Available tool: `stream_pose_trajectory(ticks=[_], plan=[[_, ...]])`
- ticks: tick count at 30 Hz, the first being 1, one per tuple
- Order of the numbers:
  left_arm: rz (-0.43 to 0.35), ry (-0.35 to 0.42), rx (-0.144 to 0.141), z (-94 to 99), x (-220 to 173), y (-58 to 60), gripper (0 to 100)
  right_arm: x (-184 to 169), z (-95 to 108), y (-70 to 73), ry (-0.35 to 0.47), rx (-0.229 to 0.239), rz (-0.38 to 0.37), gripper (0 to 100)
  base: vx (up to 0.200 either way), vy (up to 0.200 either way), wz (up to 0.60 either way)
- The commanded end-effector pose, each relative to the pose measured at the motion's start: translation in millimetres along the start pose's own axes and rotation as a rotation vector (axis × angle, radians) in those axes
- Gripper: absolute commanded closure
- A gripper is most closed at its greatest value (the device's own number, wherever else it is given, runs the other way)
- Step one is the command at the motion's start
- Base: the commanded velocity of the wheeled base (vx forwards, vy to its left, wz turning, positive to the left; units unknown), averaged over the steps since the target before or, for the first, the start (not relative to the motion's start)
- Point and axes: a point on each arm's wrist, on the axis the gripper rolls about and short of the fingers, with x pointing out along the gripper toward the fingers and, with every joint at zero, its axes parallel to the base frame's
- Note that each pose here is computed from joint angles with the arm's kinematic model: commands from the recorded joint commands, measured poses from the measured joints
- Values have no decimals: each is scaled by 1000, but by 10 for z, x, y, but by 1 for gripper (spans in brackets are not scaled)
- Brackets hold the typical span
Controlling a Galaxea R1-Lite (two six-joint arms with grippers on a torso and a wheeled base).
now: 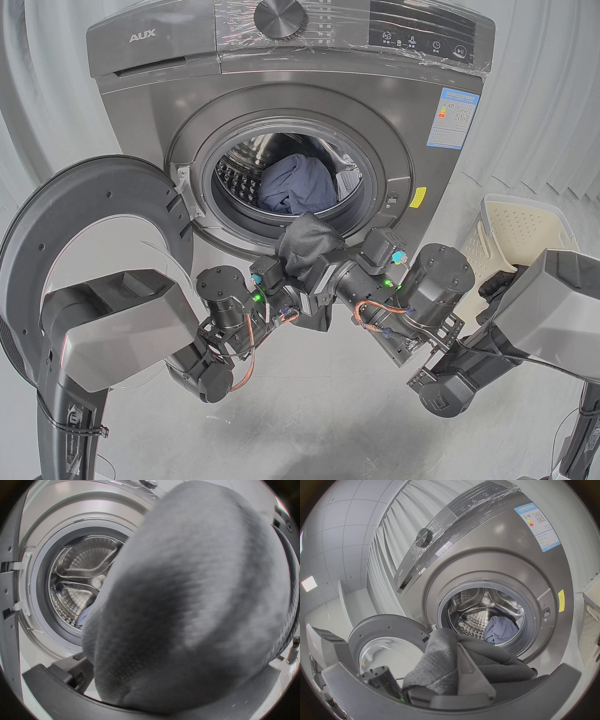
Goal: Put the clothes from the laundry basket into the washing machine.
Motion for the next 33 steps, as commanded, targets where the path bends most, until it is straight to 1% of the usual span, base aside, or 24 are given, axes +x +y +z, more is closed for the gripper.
stream_pose_trajectory(ticks=[1, 3, 4, 6, 7, 11, 14, 16, 18, 20, 21, 23, 25, 27, 30, 33], plan=[[22, -12, -11, -5, 28, 57, 0, -16, 4, 1, 4, 0, 0, 100, 0, 0, 0], [24, -9, -16, -10, 22, 64, 0, -15, 5, -5, 3, 0, -2, 100, 0, 0, 0], [24, -9, -16, -10, 22, 64, 100, -15, 5, -5, 3, 0, -2, 100, 0, 0, 0], [30, -6, -18, -4, 4, 81, 100, -2, 38, -86, -9, 3, -36, 100, 0, 0, 0], [40, -8, -17, 8, -2, 114, 100, 2, 53, -131, -13, 4, -48, 100, 0, 0, 0], [58, -32, -16, 126, -21, 172, 100, -5, 98, -344, -18, 1, -105, 100, 0, 0, 0], [68, -41, -31, 212, -61, 182, 100, -26, 99, -465, -15, 0, -149, 100, 0, 0, 0], [69, -47, -32, 271, -87, 175, 100, -50, 70, -512, -1, -2, -163, 100, 0, 0, 0], [67, -51, -31, 305, -98, 165, 100, -74, 40, -522, 13, -4, -169, 100, 0, 0, 0], [74, -70, -31, 400, -116, 152, 100, -110, -30, -544, 43, -9, -177, 100, 0, 0, 0], [75, -70, -31, 404, -119, 152, 100, -113, -32, -545, 44, -9, -177, 100, 0, 0, 0], [72, -87, -32, 519, -162, 127, 100, -127, -136, -574, 81, -13, -187, 100, 0, 0, 0], [64, -96, -32, 603, -206, 90, 100, -128, -195, -590, 95, -15, -191, 100, 0, 0, 0], [56, -99, -33, 685, -275, 52, 100, -119, -239, -565, 101, -15, -184, 100, 0, 0, 0], [42, -95, -37, 757, -359, -22, 100, -101, -250, -529, 94, -14, -171, 100, 0, 0, 0], [35, -99, -38, 834, -429, -58, 100, -103, -263, -489, 96, -17, -155, 100, 0, 0, 0]])
